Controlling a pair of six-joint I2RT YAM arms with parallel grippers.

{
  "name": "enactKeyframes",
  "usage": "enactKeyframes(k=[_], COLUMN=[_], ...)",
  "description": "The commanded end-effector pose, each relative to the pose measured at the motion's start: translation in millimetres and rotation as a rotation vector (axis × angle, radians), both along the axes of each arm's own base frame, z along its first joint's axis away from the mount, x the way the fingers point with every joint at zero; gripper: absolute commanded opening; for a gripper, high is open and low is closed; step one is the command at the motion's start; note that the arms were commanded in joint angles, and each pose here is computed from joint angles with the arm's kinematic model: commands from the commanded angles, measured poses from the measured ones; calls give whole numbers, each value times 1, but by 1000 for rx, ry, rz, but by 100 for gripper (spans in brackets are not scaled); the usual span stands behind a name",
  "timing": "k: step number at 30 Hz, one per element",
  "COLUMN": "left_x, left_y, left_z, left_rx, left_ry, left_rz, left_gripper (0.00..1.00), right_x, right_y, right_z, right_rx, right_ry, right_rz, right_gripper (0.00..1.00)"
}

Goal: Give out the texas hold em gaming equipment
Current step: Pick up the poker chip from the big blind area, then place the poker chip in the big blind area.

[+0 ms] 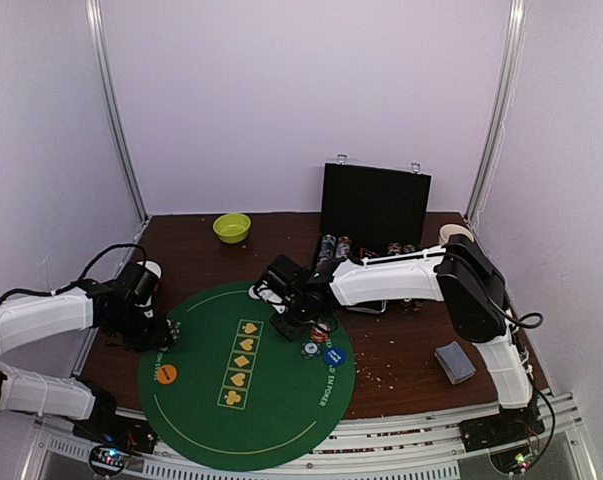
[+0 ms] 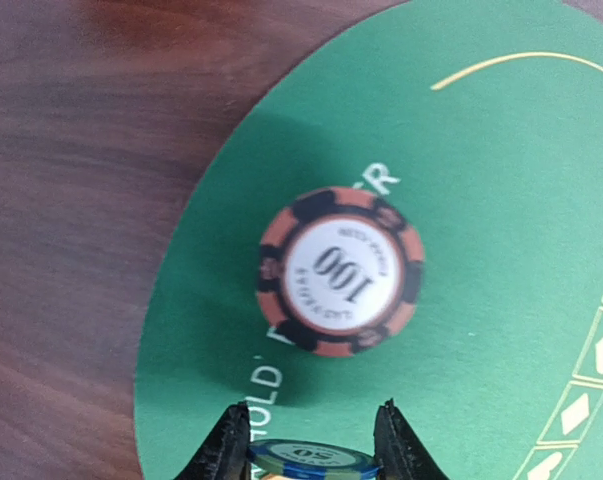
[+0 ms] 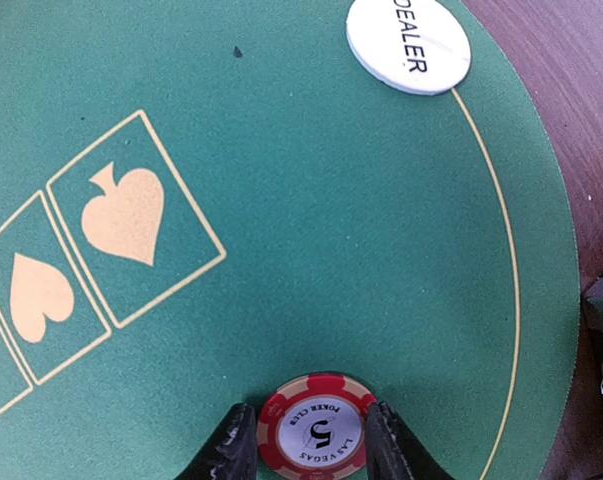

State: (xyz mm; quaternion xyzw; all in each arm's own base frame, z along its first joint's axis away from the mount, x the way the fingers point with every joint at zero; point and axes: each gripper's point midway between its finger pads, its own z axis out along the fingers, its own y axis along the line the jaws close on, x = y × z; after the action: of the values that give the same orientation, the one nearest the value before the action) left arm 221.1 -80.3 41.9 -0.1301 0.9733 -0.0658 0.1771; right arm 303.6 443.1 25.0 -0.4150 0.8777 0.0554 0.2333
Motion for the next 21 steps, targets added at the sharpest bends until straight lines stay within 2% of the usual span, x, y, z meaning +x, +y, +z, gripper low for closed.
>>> enactKeyframes(k=[1,8,12,16,18,21], left_x=[-15,-21,-12,-7,-7,-8], left_y=[14,23,29,33,33,31], left_z=[-10,-26,-21,-17,-16,-18], left_rx=[87,132,166,177,176,165], left_ry=[112,176,137,106,103,112], left_rz=[41,74,99,113,115,109], left_gripper=[17,18,33,38,44,60], right_x=[-23,-22,-22,-24,-25,-26], right_y=[-47,-43,-41,-41,-40,-34], right_z=[-37,-35,-36,-38,-38,-36], right_rx=[-178,-169,-174,-179,-180,-162], right_ry=[96,94,106,122,130,142], right_rz=[-15,-8,-8,-4,-1,6], right_gripper=[38,39,40,40,39,35])
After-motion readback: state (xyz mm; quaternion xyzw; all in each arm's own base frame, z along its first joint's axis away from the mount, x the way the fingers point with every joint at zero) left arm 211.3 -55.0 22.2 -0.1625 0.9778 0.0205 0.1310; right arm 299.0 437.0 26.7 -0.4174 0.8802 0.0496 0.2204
